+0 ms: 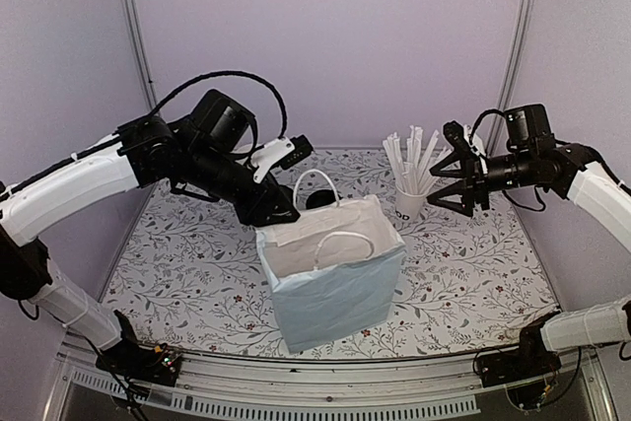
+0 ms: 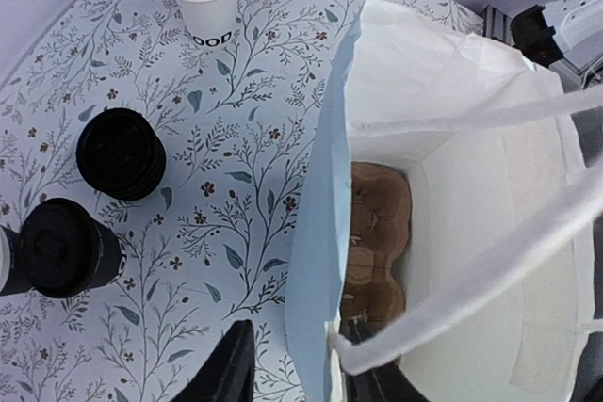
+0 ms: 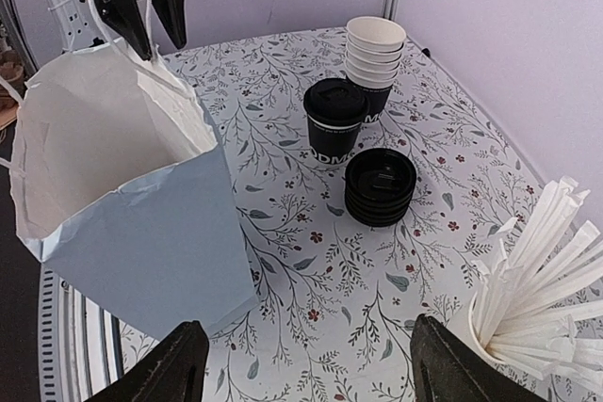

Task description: Pack the takeout coffee

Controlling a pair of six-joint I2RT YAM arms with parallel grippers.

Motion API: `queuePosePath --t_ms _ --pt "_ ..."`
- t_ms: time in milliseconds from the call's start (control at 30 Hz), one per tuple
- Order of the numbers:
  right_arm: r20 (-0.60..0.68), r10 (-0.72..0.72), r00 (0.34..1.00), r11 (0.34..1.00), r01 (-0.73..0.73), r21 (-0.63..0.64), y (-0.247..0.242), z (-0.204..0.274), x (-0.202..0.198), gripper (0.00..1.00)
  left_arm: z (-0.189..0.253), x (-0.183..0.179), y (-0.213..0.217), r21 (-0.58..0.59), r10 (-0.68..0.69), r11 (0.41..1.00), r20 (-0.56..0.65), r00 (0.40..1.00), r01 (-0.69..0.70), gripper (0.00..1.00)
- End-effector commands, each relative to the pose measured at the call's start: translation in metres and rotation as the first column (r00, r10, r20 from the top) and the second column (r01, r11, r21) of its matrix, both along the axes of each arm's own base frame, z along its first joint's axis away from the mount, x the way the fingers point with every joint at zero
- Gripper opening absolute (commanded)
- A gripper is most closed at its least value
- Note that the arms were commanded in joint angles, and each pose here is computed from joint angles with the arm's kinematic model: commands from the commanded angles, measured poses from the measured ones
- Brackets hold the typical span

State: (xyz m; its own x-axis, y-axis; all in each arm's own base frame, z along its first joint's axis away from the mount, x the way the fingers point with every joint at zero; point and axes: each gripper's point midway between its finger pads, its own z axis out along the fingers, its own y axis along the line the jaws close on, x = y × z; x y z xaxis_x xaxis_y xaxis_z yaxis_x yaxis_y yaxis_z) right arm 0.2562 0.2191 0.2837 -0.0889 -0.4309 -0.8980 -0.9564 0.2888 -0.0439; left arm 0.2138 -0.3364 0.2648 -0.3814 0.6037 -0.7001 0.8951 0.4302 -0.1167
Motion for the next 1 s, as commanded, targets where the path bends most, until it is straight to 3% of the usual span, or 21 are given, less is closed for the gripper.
queuePosePath --t_ms 0,100,133,433,667,967 --pt "0.024 0.000 1.000 0.999 -0.001 0.044 0.001 0.007 0.003 0.77 0.012 0.002 -0.013 -0.051 -0.040 0.998 -0.009 0.999 0.039 0.25" --pt "0.021 0.002 1.000 0.999 -0.003 0.044 0.001 0.006 0.003 0.76 0.016 0.004 -0.012 -0.048 -0.033 0.998 0.006 0.999 0.033 0.03" --pt "0.020 0.001 1.000 0.999 -0.002 0.045 0.001 0.006 0.003 0.76 0.020 0.005 -0.010 -0.047 -0.024 0.999 0.018 1.000 0.025 0.00" --pt "0.022 0.000 1.000 0.999 -0.001 0.041 0.000 0.003 0.002 0.76 0.042 0.007 0.020 0.002 0.043 0.999 0.142 0.989 -0.044 0.00" --pt "0.015 0.001 1.000 0.999 -0.002 0.039 0.001 0.000 0.004 0.76 0.029 -0.032 -0.007 -0.044 -0.058 0.997 0.127 0.990 0.064 0.00" --pt "0.005 0.018 1.000 0.999 -0.018 0.043 0.002 -0.001 0.003 0.76 0.020 -0.078 -0.026 -0.070 -0.096 0.992 0.078 0.992 0.102 0.00"
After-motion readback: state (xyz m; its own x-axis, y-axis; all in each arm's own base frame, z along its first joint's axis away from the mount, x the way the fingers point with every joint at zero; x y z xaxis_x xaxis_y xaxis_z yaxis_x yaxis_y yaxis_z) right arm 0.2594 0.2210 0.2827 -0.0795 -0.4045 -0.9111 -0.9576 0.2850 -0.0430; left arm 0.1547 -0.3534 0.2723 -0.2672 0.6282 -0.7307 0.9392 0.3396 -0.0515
